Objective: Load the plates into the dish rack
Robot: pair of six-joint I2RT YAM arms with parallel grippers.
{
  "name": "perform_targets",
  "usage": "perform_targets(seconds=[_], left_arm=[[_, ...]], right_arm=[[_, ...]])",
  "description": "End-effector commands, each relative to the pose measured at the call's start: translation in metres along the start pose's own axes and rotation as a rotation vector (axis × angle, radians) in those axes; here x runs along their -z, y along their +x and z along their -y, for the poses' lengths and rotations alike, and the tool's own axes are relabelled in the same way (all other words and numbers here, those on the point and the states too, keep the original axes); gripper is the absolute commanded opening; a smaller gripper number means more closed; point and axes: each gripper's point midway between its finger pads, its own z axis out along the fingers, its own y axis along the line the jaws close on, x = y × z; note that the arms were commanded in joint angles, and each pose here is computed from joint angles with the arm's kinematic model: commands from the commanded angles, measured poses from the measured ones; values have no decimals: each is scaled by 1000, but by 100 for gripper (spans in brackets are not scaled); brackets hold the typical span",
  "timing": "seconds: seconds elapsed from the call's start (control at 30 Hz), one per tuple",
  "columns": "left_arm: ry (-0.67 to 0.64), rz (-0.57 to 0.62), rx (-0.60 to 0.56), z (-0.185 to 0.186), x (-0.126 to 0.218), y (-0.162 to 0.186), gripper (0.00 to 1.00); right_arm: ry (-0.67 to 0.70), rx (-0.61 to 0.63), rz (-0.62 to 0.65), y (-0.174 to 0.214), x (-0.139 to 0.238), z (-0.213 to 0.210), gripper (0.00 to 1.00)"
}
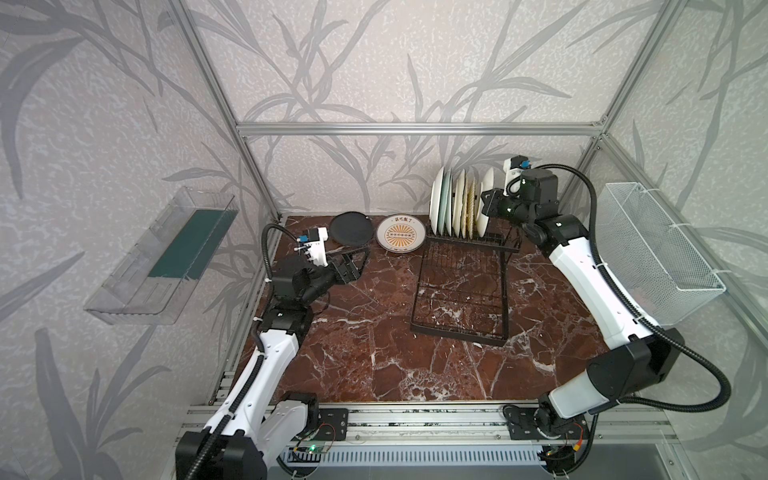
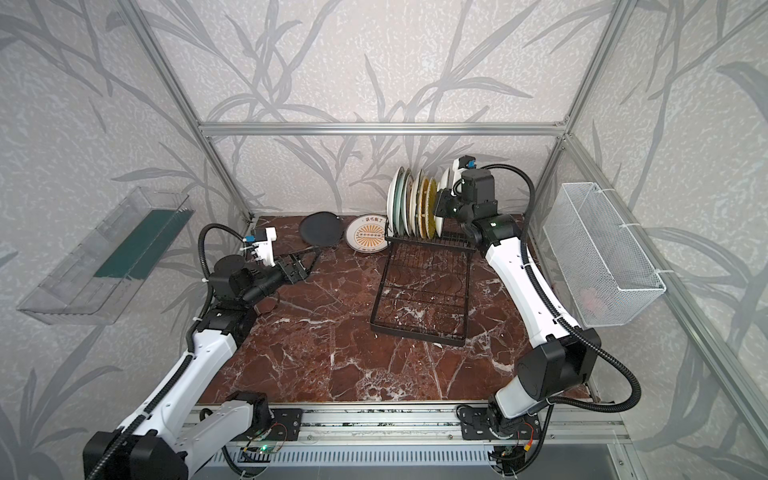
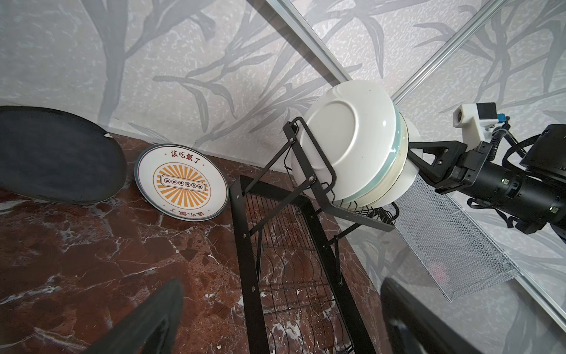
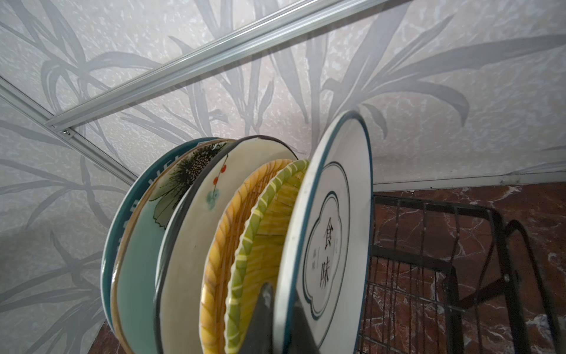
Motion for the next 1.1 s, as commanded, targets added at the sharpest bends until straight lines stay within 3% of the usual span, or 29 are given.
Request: perform_targets(seconds=[0.0,0.17,0.43,0.7,1.07], left_arm=[[20,14,-13,2,0,-2,99],[17,17,-10,1,-1,-2,99],[8,17,-4,-2,-1,-2,99],[-13,19,15,-9,-2,-2,99],[-146,6,187,-41,-11,2,99]], right_arm=[[-20,5,30,-6,5,-2,0],[-10,6,9,3,1,3,0],[-12,0,10,3,5,2,24],[-57,-7,34,-7,17,-9,39],[-108,13,104,-31,57,-27,62]])
